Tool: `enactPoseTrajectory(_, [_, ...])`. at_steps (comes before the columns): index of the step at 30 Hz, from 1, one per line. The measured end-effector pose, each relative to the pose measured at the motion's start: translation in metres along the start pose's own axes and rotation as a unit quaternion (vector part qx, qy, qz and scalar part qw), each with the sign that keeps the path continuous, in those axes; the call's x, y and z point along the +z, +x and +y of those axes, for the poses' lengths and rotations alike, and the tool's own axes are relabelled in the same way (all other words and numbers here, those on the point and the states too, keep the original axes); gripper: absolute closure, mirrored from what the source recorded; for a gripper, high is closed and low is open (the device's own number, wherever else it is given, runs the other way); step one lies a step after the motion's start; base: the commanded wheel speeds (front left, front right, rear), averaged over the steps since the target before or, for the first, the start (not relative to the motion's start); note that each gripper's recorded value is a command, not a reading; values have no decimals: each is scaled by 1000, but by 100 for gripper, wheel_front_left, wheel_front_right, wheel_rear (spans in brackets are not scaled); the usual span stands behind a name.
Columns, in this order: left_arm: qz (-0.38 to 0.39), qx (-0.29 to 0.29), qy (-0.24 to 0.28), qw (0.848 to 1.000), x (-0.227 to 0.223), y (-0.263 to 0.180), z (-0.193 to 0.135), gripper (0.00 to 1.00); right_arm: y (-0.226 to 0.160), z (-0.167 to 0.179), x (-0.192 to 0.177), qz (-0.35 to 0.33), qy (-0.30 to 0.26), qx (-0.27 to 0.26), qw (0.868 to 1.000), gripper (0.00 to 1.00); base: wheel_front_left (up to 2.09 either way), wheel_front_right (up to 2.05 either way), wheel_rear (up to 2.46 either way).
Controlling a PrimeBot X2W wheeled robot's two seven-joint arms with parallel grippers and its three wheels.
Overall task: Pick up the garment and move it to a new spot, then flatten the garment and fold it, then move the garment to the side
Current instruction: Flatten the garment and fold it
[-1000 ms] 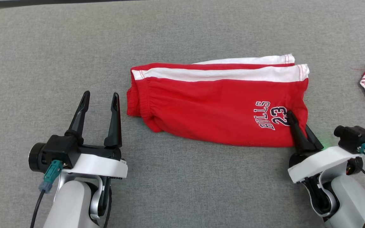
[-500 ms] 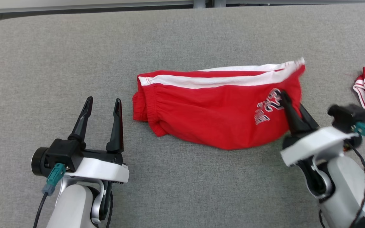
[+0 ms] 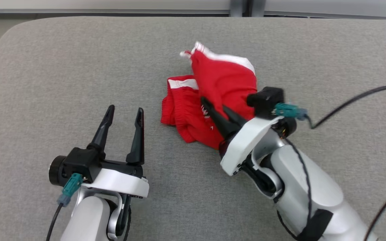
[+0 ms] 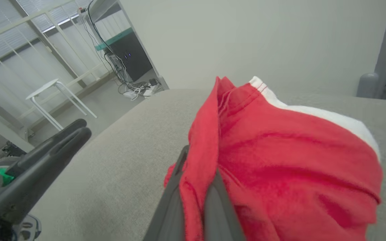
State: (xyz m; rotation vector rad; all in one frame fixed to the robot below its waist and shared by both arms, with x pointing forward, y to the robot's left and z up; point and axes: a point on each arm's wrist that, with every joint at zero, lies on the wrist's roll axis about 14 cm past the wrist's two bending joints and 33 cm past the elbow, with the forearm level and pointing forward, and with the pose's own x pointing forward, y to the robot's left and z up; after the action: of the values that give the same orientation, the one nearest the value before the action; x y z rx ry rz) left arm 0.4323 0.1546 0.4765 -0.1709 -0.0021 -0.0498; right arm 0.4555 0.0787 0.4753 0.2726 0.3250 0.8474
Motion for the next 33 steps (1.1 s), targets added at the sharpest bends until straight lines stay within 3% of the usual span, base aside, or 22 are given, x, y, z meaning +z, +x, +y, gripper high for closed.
enactPoseTrajectory(9, [2,21,-2,1000,1,-5,11,0,18,19,-47,65,5,32,997,100,0,0,0])
enactPoseTrajectory(10, [3,22,-3,1000,0,-4,10,0,19,18,-47,63,4,33,997,64,0,0,0])
enactPoseTrajectory(11, [3,20,-3,1000,-1,-3,9,0,19,18,-47,61,1,34,998,21,0,0,0])
enactPoseTrajectory(12, [4,19,-4,1000,-1,-3,8,0,19,19,-46,58,-3,35,998,0,0,0,0])
enactPoseTrajectory(19, [4,11,-3,1000,-2,1,3,0,17,41,-14,-19,-23,72,997,0,0,0,0])
enactPoseTrajectory(22, [2,8,-1,1000,-1,3,1,0,10,34,8,-67,-31,68,995,0,0,0,0])
enactPoseTrajectory(27, [2,2,3,1000,-3,4,-2,0,-16,-17,33,-126,-27,-4,992,0,0,0,0])
enactPoseTrajectory(33, [3,-5,17,1000,-4,8,-3,0,-69,-90,42,-169,-30,-125,977,0,0,0,0])
